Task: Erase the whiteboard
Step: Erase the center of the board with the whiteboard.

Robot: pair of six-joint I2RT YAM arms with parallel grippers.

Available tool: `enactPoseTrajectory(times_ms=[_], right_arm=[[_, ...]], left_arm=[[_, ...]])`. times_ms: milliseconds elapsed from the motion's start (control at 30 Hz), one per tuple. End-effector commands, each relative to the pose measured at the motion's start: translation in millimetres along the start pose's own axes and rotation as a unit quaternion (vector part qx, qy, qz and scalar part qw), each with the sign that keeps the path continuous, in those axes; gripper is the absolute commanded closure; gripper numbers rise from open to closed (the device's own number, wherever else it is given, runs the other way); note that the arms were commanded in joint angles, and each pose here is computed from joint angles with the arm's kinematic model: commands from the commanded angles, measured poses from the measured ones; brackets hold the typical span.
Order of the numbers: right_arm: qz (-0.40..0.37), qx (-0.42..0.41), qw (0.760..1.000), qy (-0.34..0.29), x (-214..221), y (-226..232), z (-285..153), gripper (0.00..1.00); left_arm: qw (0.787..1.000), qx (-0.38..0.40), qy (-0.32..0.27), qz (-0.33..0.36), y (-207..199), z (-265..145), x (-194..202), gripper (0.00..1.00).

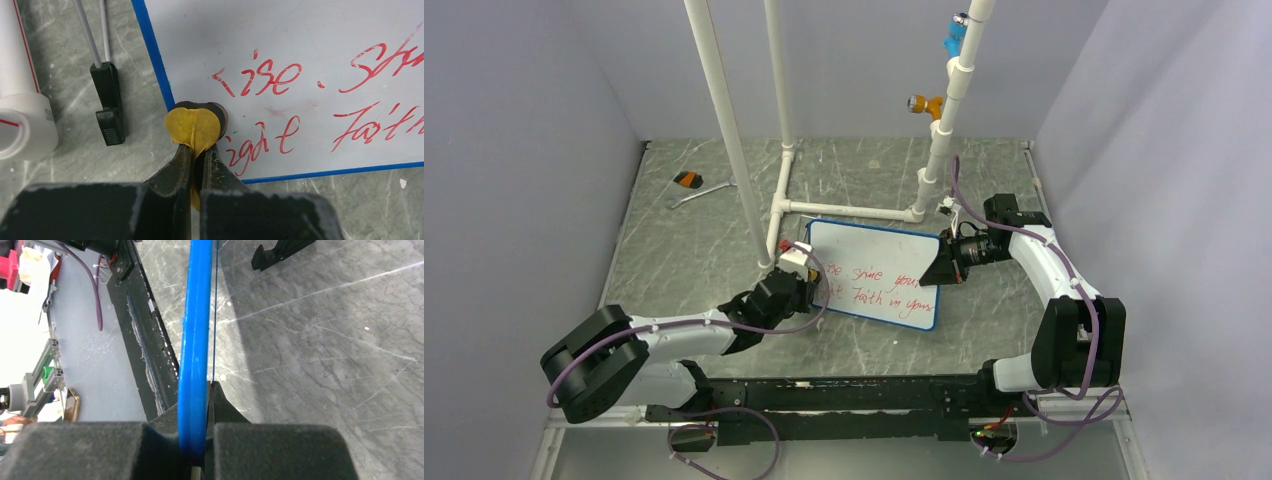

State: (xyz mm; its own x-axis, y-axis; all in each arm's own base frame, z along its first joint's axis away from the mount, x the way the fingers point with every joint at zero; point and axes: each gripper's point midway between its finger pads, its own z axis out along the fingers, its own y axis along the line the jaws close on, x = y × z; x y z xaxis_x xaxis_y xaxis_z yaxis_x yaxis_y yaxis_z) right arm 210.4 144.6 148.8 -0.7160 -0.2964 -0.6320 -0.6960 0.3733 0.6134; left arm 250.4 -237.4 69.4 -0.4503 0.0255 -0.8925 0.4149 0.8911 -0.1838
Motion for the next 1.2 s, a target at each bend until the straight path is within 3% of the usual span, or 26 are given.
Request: enactPoseTrajectory(times_ms=[0,133,300,633,767,900,1167], right_arm=[[-0.050,-0.015,0.999,-0.012,-11.5,9.0,-1.4,1.00],[-0.051,-0.015,0.998,-0.013,-11.5,9.7,-1.5,1.00],[-0.052,-0.015,0.998,-0.012,-11.3,10.0,-1.6,1.00],[-0.050,-0.016,0.999,-0.012,-11.1,9.9,-1.4,1.00],[-0.050,-0.016,0.999,-0.012,-11.2,9.3,-1.3,1.00],[-0.049,-0.015,0.999,-0.012,-11.2,9.2,-1.4,1.00],[-0.050,-0.016,0.999,-0.012,-11.3,9.8,-1.5,1.00]], left_arm=[[0.999,-0.001,-0.031,0.025,-7.2,4.2,-44.6,1.00],[0.998,0.001,-0.050,0.034,-10.9,6.8,-69.5,1.00],[0.998,0.007,-0.048,0.033,-12.7,7.7,-70.3,1.00],[0.998,0.035,0.053,-0.008,-8.8,2.8,22.2,1.00],[0.997,0.038,0.072,-0.014,-9.0,1.1,38.9,1.00],[0.998,0.043,0.053,-0.007,-14.8,4.0,20.7,1.00],[0.999,0.044,-0.025,0.021,-23.6,9.8,-64.0,1.00]])
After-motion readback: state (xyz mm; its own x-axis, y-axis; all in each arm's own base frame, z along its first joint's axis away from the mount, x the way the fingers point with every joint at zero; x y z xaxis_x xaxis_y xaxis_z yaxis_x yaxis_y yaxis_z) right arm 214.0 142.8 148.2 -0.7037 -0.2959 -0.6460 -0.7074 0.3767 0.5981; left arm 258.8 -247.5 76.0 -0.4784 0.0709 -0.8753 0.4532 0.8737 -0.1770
